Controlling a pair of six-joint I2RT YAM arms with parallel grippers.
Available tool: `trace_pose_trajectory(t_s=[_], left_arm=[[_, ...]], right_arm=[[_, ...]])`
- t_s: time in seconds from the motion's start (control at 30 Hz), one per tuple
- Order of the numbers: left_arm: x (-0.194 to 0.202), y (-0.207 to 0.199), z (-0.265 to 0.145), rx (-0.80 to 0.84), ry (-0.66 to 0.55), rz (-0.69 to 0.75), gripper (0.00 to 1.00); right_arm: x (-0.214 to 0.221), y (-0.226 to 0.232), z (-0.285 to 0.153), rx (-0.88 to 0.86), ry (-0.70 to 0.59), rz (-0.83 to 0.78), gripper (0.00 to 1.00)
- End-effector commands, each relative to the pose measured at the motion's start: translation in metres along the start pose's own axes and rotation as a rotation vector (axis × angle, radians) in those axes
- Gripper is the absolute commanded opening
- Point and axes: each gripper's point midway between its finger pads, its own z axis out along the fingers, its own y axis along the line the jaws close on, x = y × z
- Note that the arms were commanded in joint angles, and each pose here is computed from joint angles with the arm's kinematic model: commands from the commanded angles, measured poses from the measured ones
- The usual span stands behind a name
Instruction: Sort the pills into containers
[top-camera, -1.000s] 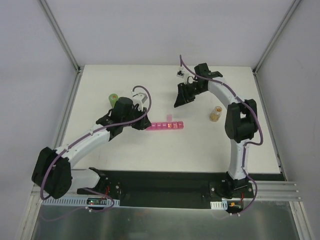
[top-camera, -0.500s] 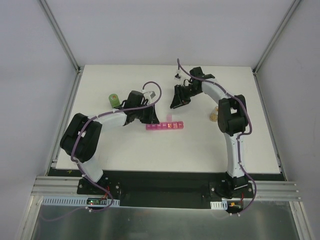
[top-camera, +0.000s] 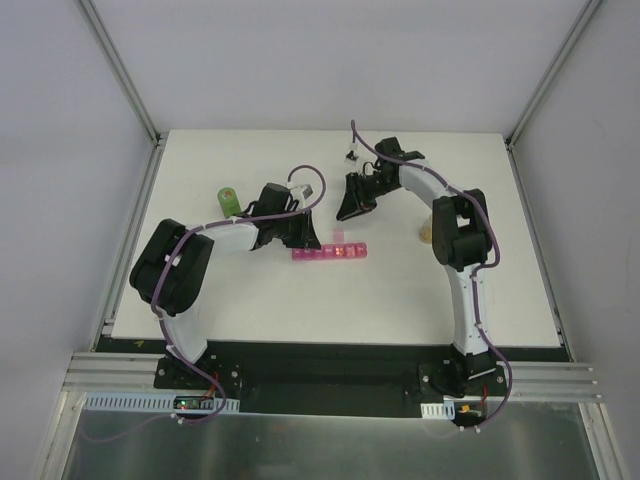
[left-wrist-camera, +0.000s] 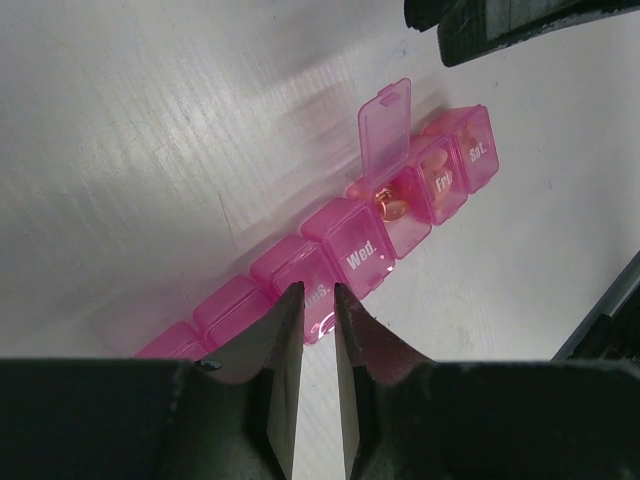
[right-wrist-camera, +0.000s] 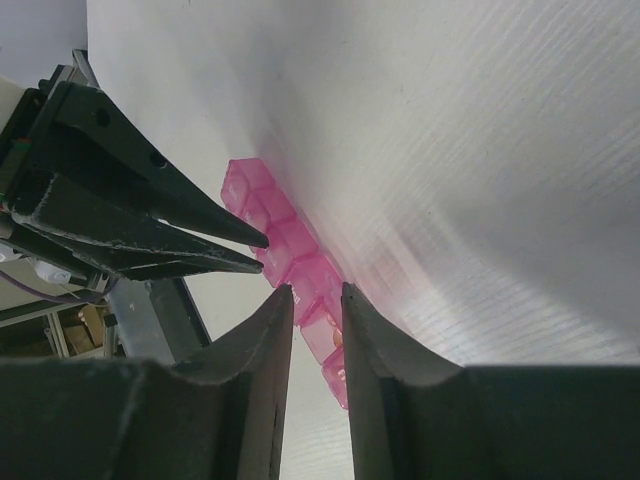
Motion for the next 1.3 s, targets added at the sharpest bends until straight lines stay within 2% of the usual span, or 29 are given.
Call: trace_pose_trajectory(t_s=[0.0, 0.13, 0.33, 0.57, 0.83, 1.27], left_arm=[[-0.004, 0.004, 0.003, 0.006, -0.014, -0.004, 0.17], [-0.001, 0.008, 0.006, -0.003, -0.007, -0.012, 0.17], [0.0, 0.011, 0.007, -0.009, -0.004, -0.019, 0.17], [0.003, 0.014, 0.007, -0.015, 0.001, -0.03, 0.16], [0.008, 0.017, 0.008, -0.021, 0.012, -0.04, 0.16], [0.013, 0.027, 0.012, -0.049, 0.025, -0.06, 0.15]], right_arm=[[-0.002, 0.011, 0.006, -0.041, 0.005, 0.003, 0.28], [0.001, 0.006, 0.009, -0.022, 0.015, 0.005, 0.29], [0.003, -0.001, 0.01, 0.01, 0.02, 0.004, 0.39], [0.011, -0.001, 0.011, 0.018, 0.04, 0.001, 0.39], [0.016, 0.001, 0.012, 0.018, 0.052, 0.004, 0.36], [0.024, 0.015, 0.006, -0.005, 0.068, -0.015, 0.25]])
